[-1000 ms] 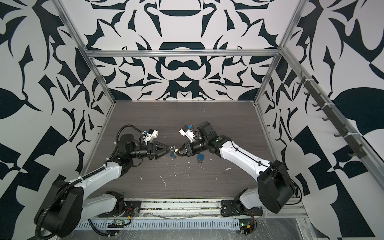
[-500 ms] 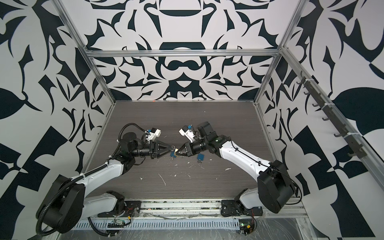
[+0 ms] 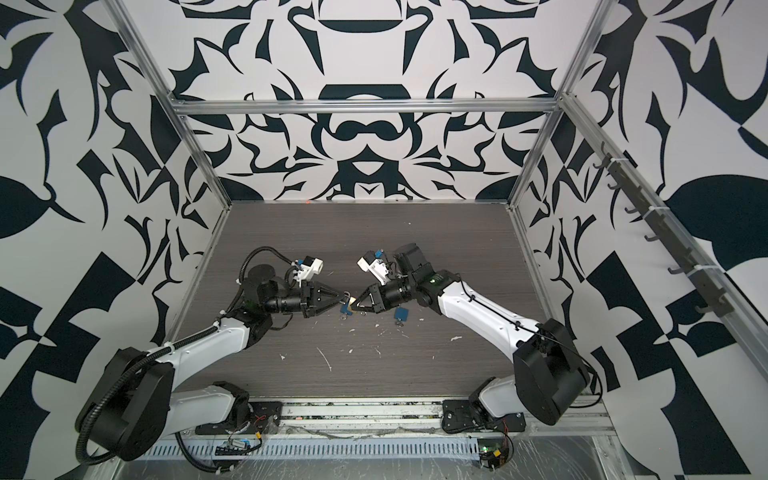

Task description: Lock with the key

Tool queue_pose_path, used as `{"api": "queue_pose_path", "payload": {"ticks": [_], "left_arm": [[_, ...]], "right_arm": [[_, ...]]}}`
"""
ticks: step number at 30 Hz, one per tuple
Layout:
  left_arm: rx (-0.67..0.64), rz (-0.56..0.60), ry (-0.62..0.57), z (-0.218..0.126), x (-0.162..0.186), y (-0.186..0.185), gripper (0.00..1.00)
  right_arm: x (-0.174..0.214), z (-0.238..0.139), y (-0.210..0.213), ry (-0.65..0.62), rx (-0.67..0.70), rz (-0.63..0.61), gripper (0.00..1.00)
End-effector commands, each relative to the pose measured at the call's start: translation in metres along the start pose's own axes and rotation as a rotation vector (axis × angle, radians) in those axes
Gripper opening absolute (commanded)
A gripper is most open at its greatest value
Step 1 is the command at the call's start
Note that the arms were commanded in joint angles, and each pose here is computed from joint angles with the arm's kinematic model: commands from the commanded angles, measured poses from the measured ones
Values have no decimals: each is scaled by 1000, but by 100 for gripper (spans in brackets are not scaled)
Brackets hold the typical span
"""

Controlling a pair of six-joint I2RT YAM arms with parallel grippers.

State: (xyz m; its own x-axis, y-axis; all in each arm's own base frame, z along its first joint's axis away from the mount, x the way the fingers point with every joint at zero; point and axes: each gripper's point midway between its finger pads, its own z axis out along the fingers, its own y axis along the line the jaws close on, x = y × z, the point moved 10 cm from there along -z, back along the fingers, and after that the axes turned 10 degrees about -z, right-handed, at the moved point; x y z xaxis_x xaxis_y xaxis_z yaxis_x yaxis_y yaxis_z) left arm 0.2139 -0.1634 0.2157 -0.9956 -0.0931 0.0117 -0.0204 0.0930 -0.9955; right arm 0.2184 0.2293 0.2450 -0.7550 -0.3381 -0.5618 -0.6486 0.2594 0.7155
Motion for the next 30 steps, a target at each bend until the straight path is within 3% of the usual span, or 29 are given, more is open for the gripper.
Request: {"api": "queue_pose_path", "payload": {"ticks": [1,5,9,16,22,26,30], "left_arm": [[21,24,-9,1,-2,-3,22],[31,19,-15,1,-2,-3,17],[56,14,-50,-1,-2,-4,0],[85,-13,-177,-11,5,-5,0],[116,-97,-346,-24,12,-2,0],[119,-100,-424,-31,14,-11,0],[106,-73,-430,-33,17,-19,0]], "right_arm": [[-11,-2,13,-36,-69,-70,0],[-10,-1,11,-36,-76,-63,0],[-10,2,7,-55,-101,-44,0],[-17,6,0,-125,-138,11,0],[-24,11,-5,-205,-188,52,13],[-26,15,-6,-238,-206,55,13],[-32,14,-4,-282,-229,60,11]]}}
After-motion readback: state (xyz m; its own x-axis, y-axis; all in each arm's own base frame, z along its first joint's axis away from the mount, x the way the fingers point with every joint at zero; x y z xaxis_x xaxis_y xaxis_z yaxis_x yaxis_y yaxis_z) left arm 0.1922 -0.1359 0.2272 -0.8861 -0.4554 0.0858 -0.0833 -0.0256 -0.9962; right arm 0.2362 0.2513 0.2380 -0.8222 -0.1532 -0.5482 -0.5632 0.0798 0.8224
